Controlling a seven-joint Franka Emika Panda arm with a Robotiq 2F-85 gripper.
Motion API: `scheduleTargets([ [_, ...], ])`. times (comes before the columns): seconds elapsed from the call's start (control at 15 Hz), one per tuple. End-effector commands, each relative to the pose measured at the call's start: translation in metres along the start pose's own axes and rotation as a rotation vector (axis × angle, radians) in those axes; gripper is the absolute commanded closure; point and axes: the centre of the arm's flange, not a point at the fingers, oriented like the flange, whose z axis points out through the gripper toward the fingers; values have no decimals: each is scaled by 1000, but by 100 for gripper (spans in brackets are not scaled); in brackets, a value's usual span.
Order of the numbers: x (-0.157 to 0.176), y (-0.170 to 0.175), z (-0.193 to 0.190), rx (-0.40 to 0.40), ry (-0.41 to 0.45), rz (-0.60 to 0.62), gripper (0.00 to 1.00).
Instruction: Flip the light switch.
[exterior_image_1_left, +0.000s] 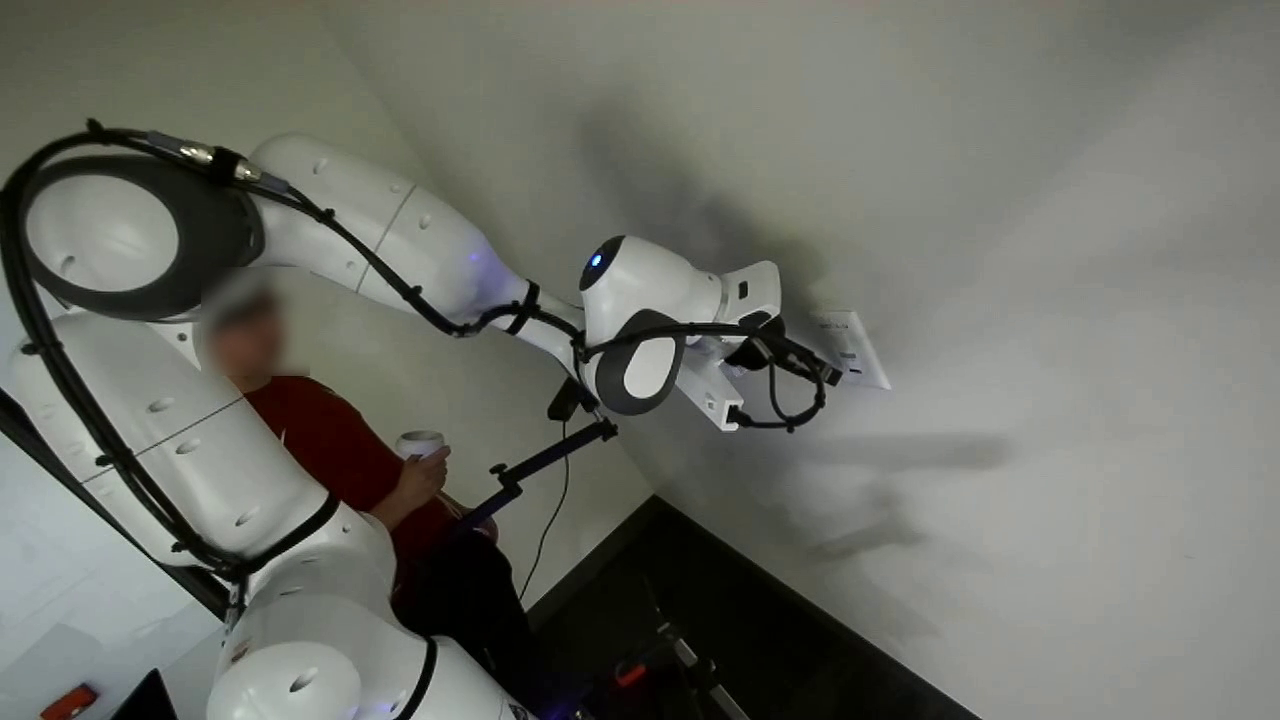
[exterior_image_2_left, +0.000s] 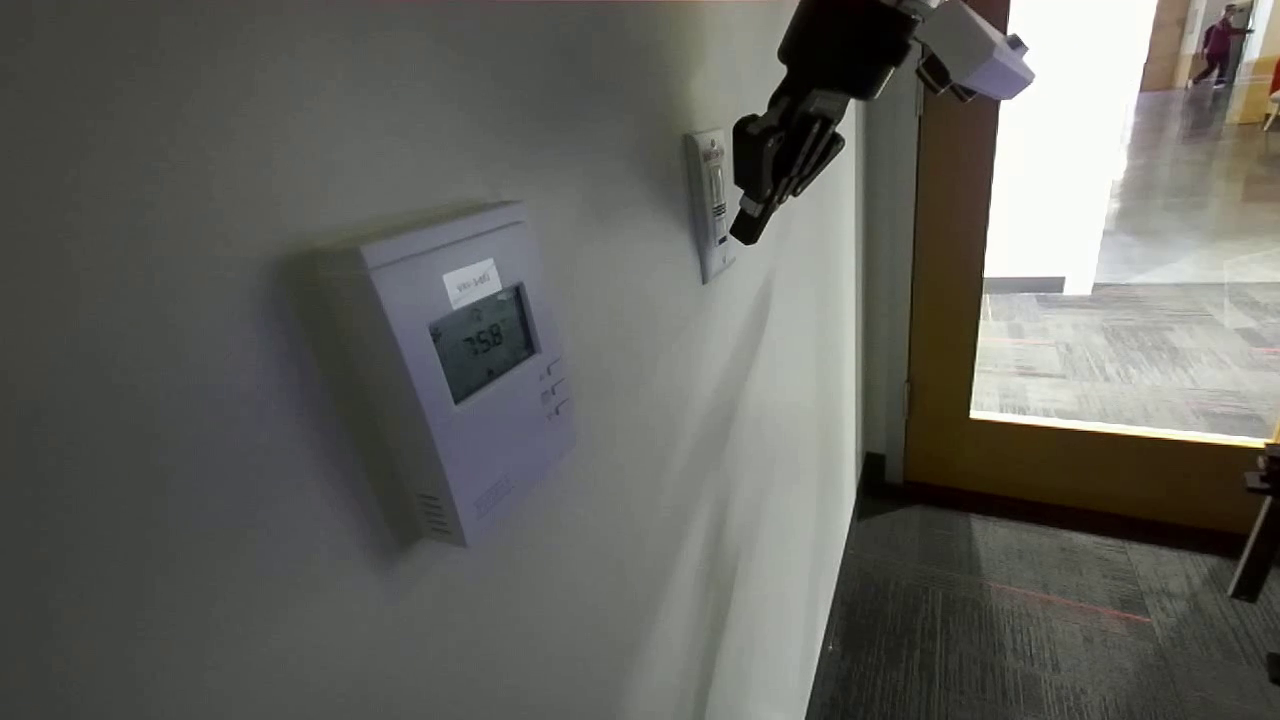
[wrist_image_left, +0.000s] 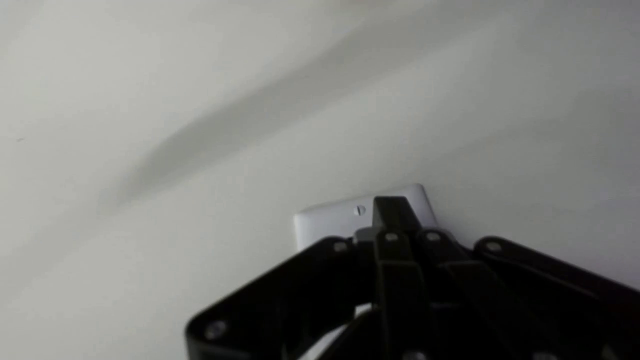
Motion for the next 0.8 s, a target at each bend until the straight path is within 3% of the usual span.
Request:
scheduleTargets([
  [0.0,7,8,2,7,7,-5,100],
  [0.73,10,7,4,6,31,-5,100],
])
